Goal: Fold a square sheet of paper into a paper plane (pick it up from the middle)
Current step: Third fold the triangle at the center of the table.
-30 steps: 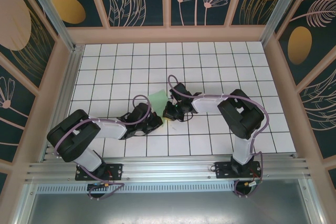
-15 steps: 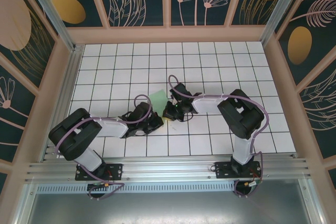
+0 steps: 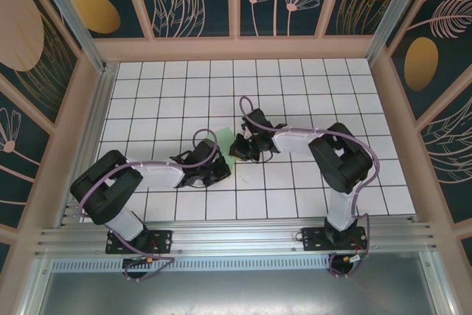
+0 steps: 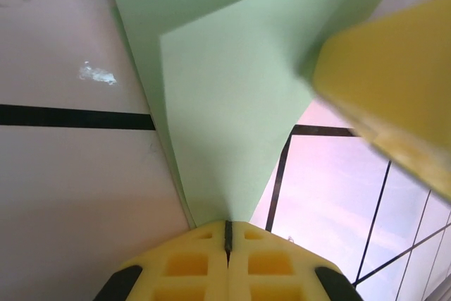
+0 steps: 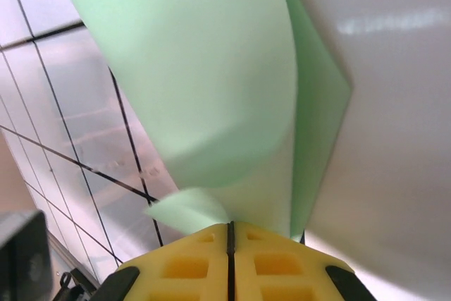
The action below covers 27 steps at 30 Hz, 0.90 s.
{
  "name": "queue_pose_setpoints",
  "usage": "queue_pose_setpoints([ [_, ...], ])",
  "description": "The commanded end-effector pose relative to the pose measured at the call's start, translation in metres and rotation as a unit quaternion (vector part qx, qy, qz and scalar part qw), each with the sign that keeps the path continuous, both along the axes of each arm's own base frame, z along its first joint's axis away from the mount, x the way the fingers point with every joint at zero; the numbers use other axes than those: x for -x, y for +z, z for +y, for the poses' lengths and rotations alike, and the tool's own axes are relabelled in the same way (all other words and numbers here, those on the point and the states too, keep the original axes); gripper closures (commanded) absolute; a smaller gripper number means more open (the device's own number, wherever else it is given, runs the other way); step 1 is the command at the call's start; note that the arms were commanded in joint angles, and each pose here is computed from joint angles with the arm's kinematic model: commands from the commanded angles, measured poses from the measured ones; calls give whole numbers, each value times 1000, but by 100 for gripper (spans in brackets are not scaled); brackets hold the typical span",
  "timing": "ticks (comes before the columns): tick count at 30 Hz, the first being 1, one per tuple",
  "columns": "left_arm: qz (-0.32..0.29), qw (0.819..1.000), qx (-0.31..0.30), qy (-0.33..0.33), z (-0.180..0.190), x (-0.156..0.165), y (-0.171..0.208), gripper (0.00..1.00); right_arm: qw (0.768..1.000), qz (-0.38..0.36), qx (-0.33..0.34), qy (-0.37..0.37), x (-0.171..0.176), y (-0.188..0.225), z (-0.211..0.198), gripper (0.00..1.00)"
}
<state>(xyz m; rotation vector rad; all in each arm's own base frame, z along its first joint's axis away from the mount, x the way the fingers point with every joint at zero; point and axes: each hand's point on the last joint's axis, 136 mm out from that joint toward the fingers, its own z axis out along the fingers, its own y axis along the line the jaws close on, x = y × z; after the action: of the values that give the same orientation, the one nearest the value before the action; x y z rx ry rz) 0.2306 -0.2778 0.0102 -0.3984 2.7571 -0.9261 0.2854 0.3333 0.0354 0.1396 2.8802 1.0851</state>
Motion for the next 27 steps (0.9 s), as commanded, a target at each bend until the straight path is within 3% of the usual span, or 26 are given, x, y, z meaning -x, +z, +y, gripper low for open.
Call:
queue_pose_setpoints([
  [1, 77, 988, -133, 0, 54, 37, -54, 100, 1000, -13, 14, 8, -13, -9, -5, 90],
  [10, 73, 988, -135, 5, 51, 32, -52, 100, 998, -43, -13, 45, -6, 13, 3, 90],
  [19, 75, 988, -137, 6, 49, 29, -54, 100, 999, 0, 1, 52, 30, -12, 3, 91],
  [27, 81, 985, -151, -4, 55, 36, -57, 100, 999, -12, 29, 41, 8, -23, -6, 91],
])
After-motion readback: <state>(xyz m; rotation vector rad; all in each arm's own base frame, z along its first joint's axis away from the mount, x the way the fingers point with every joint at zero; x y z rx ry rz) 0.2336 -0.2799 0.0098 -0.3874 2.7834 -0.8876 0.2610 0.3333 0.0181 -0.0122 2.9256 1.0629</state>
